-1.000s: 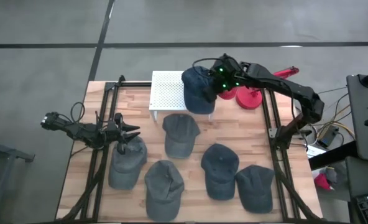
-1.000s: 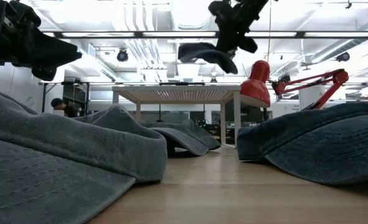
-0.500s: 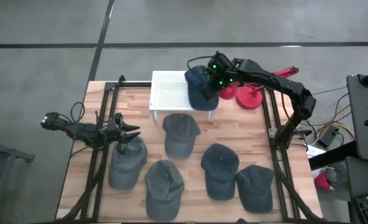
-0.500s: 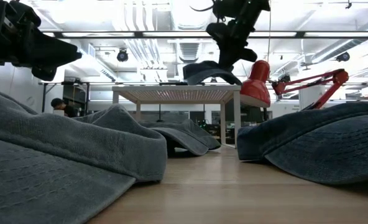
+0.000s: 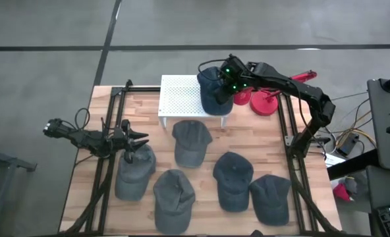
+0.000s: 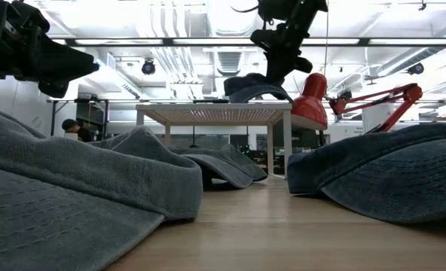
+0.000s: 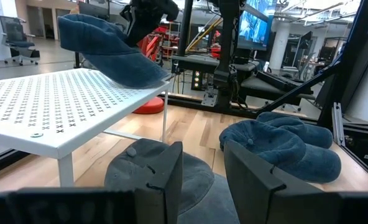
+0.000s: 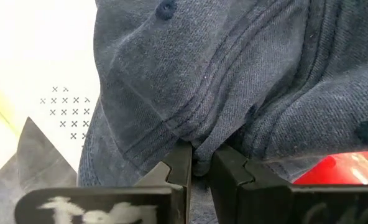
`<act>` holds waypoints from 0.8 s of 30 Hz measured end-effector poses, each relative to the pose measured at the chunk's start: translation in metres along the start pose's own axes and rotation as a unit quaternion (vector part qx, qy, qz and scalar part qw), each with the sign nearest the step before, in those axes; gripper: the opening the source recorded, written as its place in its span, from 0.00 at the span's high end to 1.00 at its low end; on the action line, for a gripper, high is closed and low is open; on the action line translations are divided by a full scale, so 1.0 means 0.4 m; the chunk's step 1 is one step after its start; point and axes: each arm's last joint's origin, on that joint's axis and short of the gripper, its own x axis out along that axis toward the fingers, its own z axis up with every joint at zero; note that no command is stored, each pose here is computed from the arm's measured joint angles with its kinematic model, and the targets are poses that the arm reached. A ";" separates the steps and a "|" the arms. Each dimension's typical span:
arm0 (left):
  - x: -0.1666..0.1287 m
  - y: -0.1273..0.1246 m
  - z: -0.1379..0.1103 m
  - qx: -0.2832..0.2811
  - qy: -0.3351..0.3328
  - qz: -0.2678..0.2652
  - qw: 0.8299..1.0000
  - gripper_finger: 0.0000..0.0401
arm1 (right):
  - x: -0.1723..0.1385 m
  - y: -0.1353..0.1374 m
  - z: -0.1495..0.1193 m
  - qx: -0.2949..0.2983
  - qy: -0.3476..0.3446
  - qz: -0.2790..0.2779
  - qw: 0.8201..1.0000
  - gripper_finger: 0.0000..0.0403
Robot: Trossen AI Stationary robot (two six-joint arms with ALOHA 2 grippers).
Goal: Pick & Place hat
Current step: Put the top dark blue cap on the shelf
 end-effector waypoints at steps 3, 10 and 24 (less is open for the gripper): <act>0.000 0.000 0.000 0.000 0.000 0.000 1.000 0.70 | 0.000 0.000 0.000 0.001 0.000 0.000 1.000 0.92; 0.000 0.000 0.000 0.000 0.000 0.000 1.000 0.70 | 0.001 0.000 -0.001 0.002 0.001 0.000 1.000 0.92; 0.000 0.000 0.000 0.000 0.000 0.000 1.000 0.70 | 0.002 -0.001 -0.003 0.002 0.007 0.003 1.000 0.84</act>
